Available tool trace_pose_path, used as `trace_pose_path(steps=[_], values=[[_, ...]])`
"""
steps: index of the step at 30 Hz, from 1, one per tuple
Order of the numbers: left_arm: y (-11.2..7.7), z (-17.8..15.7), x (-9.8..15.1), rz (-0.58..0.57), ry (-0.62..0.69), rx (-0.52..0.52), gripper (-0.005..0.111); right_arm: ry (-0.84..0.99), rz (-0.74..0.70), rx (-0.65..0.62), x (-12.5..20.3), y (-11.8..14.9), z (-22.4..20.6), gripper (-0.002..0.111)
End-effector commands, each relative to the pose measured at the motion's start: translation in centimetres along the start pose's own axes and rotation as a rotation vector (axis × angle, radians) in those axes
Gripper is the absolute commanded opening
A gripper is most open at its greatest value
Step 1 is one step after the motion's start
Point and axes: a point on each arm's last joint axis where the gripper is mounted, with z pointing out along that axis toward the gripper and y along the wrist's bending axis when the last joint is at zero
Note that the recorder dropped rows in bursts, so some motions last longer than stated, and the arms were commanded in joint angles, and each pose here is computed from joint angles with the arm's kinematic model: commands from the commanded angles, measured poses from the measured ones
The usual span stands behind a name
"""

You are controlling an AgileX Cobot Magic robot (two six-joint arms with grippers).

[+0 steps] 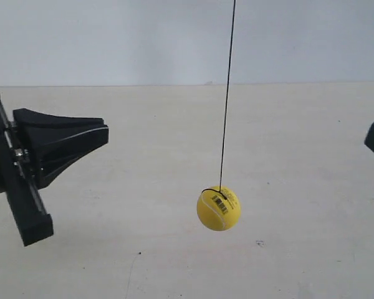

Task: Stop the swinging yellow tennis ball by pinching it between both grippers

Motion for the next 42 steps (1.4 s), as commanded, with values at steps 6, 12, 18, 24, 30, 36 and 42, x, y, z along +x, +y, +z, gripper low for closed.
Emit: trace_pose_path(steps=[6, 12, 18, 24, 30, 36, 42], values=[[-1.7, -4.4, -1.2, -0.002, -0.166, -0.085, 0.005, -0.169, 0.011, 0.079, 0.2, 0.0, -3.7, 0.000], [-2.9, -6.5, -1.3, 0.044, -0.250, -0.098, 0.005, -0.198, 0.062, 0.110, 0.1, -0.3, -4.4, 0.000], [-3.4, -7.2, -1.2, 0.021, -0.283, -0.092, 0.005, -0.197, 0.130, 0.111, 0.2, -0.3, -4.4, 0.000], [-3.7, -7.1, -0.9, -0.016, -0.261, -0.058, 0.005, -0.197, 0.128, 0.112, 0.2, -0.3, -4.4, 0.000], [-3.7, -7.1, -0.9, -0.018, -0.263, -0.058, 0.005, -0.197, 0.128, 0.112, 0.2, -0.3, -4.4, 0.000], [-3.7, -7.1, -0.9, -0.018, -0.263, -0.058, 0.005, -0.197, 0.128, 0.112, 0.2, -0.3, -4.4, 0.000], [-3.7, -7.1, -0.9, -0.018, -0.263, -0.058, 0.005, -0.199, 0.221, 0.117, 0.2, -0.5, -4.4, 0.000]])
